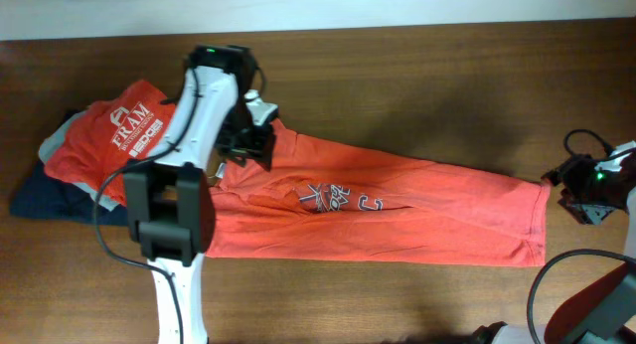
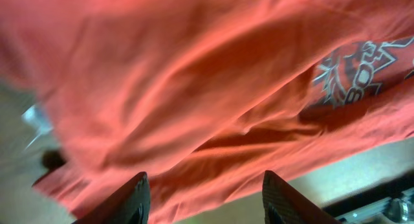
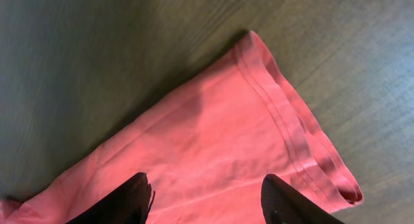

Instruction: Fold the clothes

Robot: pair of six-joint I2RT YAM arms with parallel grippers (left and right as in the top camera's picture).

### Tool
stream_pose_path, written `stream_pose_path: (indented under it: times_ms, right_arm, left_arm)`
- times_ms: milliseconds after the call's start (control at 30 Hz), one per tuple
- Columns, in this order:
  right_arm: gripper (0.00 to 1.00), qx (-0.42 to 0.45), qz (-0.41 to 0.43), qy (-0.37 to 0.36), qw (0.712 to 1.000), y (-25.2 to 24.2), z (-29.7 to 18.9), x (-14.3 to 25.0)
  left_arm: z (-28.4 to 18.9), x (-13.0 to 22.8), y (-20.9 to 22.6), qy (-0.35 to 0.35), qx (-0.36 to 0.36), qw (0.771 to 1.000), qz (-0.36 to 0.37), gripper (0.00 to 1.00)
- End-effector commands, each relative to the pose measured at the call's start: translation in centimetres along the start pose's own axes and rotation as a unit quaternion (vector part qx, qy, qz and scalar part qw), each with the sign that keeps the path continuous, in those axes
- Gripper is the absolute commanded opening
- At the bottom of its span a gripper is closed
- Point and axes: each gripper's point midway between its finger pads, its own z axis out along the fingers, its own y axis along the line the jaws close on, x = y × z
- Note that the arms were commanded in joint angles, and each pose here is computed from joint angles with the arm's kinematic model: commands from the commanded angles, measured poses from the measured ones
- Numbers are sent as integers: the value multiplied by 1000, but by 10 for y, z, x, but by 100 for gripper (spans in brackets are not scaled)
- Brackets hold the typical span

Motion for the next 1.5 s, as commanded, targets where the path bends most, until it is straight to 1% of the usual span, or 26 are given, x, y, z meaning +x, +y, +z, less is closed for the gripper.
stream_pose_path:
  times_ms: [0, 100, 133, 233, 333, 600, 667, 700, 733, 767, 800, 867, 1000, 1200, 1333, 1467]
  right_arm:
    - [61, -14, -21, -12, 1000, 13, -5, -3]
    - [61, -14, -23, -11, 1000, 14, -5, -3]
    - [61, -14, -23, -11, 1000, 14, -5, -3]
    - [61, -13, -23, -11, 1000, 14, -5, -3]
    - [61, -13, -23, -11, 1000, 14, -4, -3]
    - [61, -13, -22, -10, 1000, 13, -4, -3]
    - [61, -13, -22, -9, 1000, 13, -4, -3]
    - [61, -13, -22, -9, 1000, 13, -4, -3]
    - [61, -13, -22, -10, 1000, 13, -4, -3]
    - [61, -13, -22, -10, 1000, 13, -4, -3]
    - [61, -13, -22, -10, 1000, 13, -4, -3]
    - [61, -13, -22, -10, 1000, 13, -4, -3]
    - [61, -13, -22, -10, 1000, 13, -4, -3]
    - [61, -13, -22, -9, 1000, 13, -4, -3]
    - [61, -13, -22, -10, 1000, 13, -4, -3]
    - [61, -13, -22, -9, 1000, 13, -4, -3]
  left_arm:
    - [17, -5, -16, 10, -49, 998, 42, 56]
    - [34, -7, -17, 15, -98, 993, 66, 50]
    - [41, -7, -18, 17, -106, 992, 71, 47]
    - [61, -1, -23, 31, -123, 988, 83, 43]
    - [69, -1, -15, 31, -167, 983, 71, 43]
    - [70, -15, -13, 2, -179, 981, 68, 42]
    - [68, -16, -10, 0, -189, 980, 68, 30]
    - [64, -15, -9, 3, -194, 979, 68, 20]
    - [62, -14, -9, 5, -194, 979, 68, 13]
    - [59, -13, -10, 8, -194, 979, 66, 8]
    - [54, -11, -11, 10, -194, 979, 64, 4]
    - [44, -9, -13, 13, -194, 979, 56, 3]
    - [20, -5, -19, 18, -194, 979, 55, 4]
    - [-11, 8, -25, 34, -194, 979, 55, 17]
    - [-15, 19, -31, 52, -177, 981, 53, 19]
    - [-10, 20, -47, 52, -133, 988, 53, 19]
